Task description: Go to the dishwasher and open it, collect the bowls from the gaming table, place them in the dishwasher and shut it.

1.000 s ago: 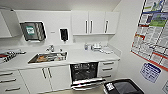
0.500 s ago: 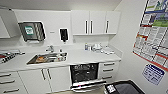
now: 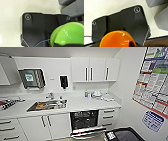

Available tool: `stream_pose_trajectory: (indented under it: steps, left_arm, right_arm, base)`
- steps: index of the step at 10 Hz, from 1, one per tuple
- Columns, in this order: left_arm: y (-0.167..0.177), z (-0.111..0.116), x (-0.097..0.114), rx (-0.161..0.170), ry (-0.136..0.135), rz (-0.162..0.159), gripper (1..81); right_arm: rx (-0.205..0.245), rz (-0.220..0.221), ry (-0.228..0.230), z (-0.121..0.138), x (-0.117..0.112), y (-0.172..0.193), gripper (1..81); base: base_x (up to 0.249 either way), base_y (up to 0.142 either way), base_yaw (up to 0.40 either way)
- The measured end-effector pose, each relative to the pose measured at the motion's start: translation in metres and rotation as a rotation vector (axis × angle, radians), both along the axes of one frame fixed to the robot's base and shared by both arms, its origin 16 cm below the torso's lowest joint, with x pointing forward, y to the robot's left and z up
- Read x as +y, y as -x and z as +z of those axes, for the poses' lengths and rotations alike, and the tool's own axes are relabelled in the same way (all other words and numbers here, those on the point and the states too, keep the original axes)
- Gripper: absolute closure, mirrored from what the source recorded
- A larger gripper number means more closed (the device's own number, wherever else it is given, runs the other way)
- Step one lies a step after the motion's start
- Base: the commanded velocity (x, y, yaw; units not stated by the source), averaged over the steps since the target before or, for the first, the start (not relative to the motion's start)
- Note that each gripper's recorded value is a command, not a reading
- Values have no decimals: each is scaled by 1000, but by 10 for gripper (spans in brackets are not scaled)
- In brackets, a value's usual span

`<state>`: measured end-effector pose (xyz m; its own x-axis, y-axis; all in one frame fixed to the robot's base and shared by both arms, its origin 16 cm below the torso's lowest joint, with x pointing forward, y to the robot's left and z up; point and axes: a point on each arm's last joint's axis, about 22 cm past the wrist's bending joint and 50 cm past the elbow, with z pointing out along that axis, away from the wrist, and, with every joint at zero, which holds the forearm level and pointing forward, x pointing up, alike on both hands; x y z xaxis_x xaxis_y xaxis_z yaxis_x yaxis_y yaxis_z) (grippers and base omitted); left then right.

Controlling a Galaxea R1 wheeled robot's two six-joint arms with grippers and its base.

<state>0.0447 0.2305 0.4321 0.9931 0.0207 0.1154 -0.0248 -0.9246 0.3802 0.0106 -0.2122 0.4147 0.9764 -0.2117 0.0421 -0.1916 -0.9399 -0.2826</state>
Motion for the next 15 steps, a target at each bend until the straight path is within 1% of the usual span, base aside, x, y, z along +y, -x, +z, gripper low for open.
stream_pose_trajectory:
  steps: [10,14,15]
  left_arm:
    - [1,0,-1,1,3,0,811]
    - [1,0,-2,2,3,1,811]
    - [3,0,-4,4,8,4,811]
  right_arm:
    - [0,0,0,0,0,0,811]
    - [0,0,0,0,0,0,811]
    - [4,1,2,0,-1,3,811]
  base:
    - [0,0,0]
    - [0,76,0]
    - [0,80,0]
